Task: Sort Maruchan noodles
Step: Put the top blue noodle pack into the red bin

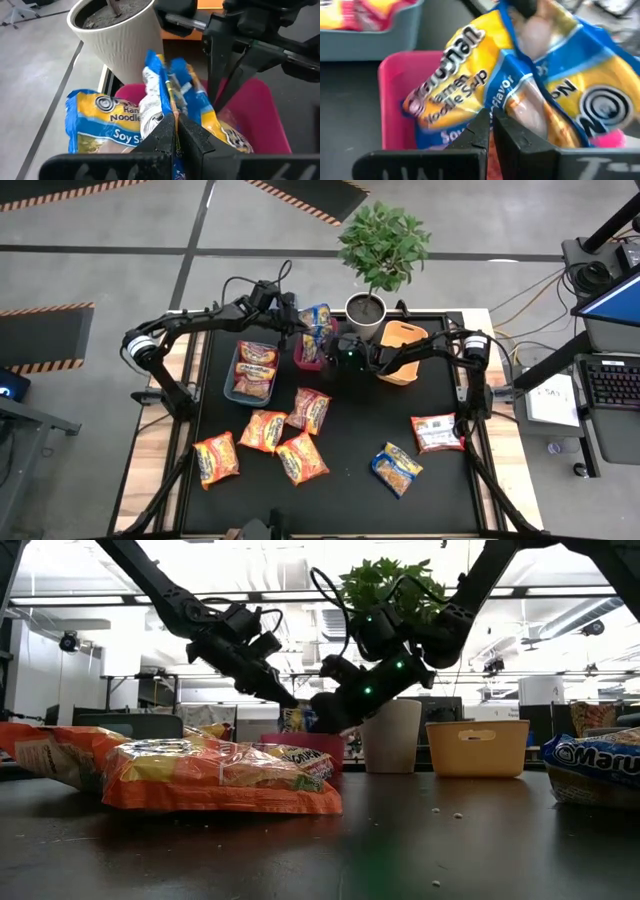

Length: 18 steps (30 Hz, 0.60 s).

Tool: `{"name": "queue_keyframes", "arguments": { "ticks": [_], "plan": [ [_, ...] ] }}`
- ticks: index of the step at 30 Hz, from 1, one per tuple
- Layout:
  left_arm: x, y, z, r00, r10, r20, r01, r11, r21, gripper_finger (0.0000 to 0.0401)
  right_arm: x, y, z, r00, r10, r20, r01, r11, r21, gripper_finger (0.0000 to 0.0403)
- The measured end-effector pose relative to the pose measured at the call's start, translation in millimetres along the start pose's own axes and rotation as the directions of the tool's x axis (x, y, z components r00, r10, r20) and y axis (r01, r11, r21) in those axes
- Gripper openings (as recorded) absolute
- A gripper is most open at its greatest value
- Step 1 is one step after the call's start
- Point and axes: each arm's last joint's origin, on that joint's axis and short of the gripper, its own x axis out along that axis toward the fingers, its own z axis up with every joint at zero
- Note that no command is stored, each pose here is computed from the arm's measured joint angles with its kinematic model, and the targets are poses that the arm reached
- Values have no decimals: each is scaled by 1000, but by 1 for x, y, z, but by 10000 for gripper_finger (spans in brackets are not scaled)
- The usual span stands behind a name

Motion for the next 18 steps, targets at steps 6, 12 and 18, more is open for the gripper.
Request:
{"name": "queue_keyframes", "arguments": {
  "ticks": [6, 12, 18],
  "plan": [
    [0, 1, 2, 1000, 14, 10, -14, 1000, -2, 0, 1, -1, 4, 999, -38, 33, 39, 999, -16, 13],
    [-4, 3, 2, 994, 99, -49, -99, 995, -10, 0, -1, 5, 6, 999, -23, 34, 23, 999, -22, 13],
    [-14, 2, 8, 988, 135, -80, -137, 991, -10, 0, -13, 11, 18, 999, 0, 51, 0, 1000, -3, 13]
  ]
}}
